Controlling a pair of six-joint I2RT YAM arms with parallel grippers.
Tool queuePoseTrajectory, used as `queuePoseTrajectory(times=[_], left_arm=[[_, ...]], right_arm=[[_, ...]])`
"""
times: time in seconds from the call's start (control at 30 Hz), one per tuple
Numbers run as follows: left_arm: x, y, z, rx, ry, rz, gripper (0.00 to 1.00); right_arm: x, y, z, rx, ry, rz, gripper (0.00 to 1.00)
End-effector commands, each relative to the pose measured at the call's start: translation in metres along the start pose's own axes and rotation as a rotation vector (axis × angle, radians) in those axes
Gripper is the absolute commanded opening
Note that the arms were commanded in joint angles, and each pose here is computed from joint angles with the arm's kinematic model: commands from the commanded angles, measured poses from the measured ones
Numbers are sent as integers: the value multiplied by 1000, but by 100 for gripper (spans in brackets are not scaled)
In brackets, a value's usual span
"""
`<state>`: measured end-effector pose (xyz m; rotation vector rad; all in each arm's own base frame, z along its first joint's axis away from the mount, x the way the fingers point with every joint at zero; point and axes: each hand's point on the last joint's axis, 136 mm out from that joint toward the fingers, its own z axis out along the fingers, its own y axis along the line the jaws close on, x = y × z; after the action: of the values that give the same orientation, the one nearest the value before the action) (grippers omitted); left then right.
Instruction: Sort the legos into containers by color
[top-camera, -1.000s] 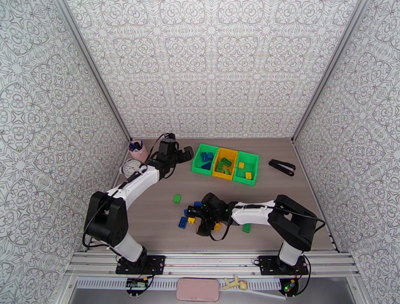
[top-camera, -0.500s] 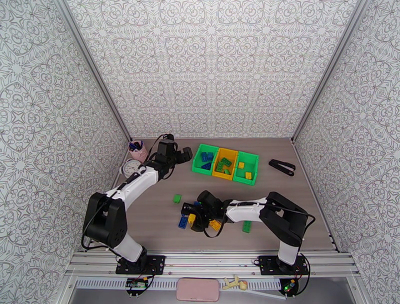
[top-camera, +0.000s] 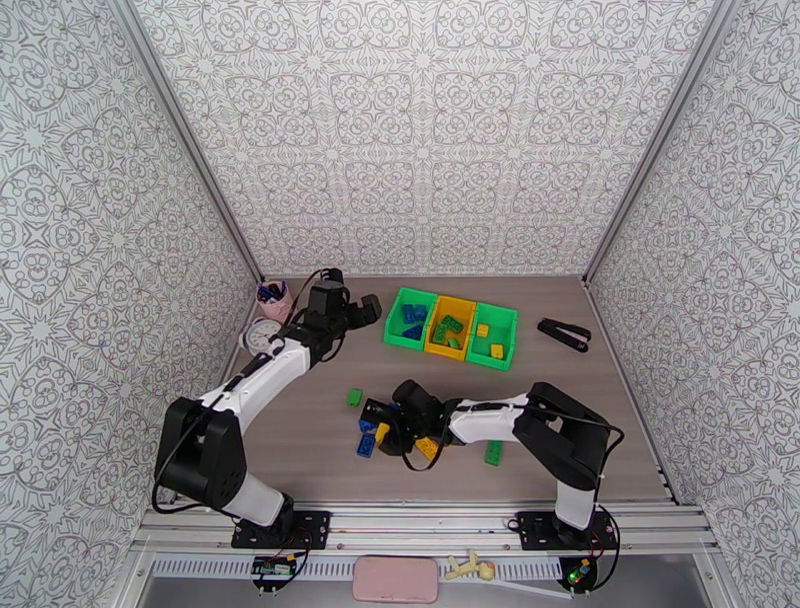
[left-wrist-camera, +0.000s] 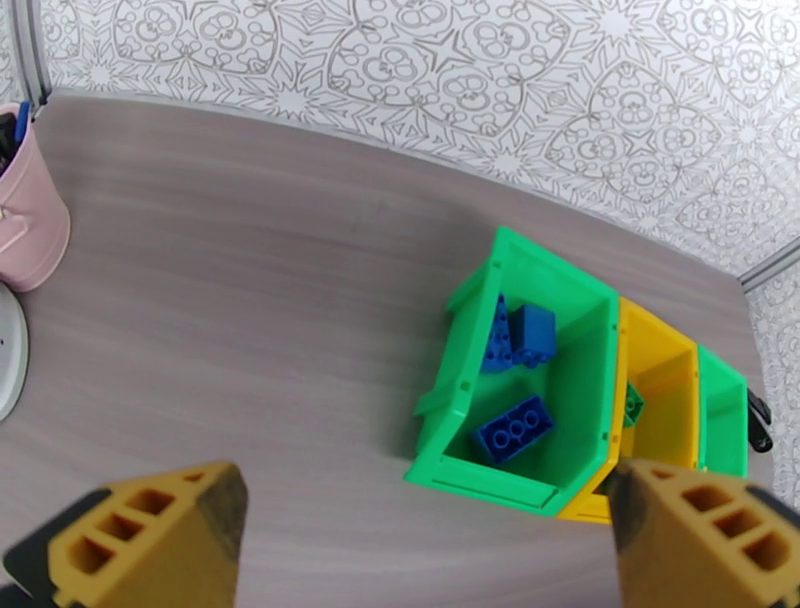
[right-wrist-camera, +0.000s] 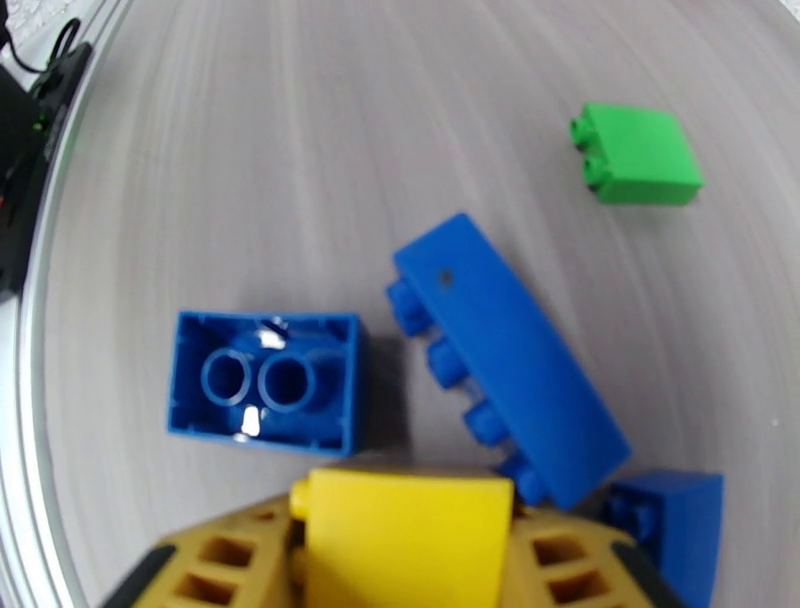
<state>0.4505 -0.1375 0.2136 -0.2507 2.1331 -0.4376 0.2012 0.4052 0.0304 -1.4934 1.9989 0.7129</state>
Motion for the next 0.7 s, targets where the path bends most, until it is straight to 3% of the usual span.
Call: queuePoseTrajectory(times=[0.0, 0.33, 0.67], left_arm=[[-6, 4, -9, -3, -29, 1, 100], [-1, 4, -28, 18, -48, 65, 100], [33, -5, -52, 65, -62, 197, 100]], right_arm=[[-18, -2, -12, 42, -67, 9, 34], [-44, -44, -64, 221, -233, 112, 30], [-36, -158, -164, 622, -443, 419, 27]])
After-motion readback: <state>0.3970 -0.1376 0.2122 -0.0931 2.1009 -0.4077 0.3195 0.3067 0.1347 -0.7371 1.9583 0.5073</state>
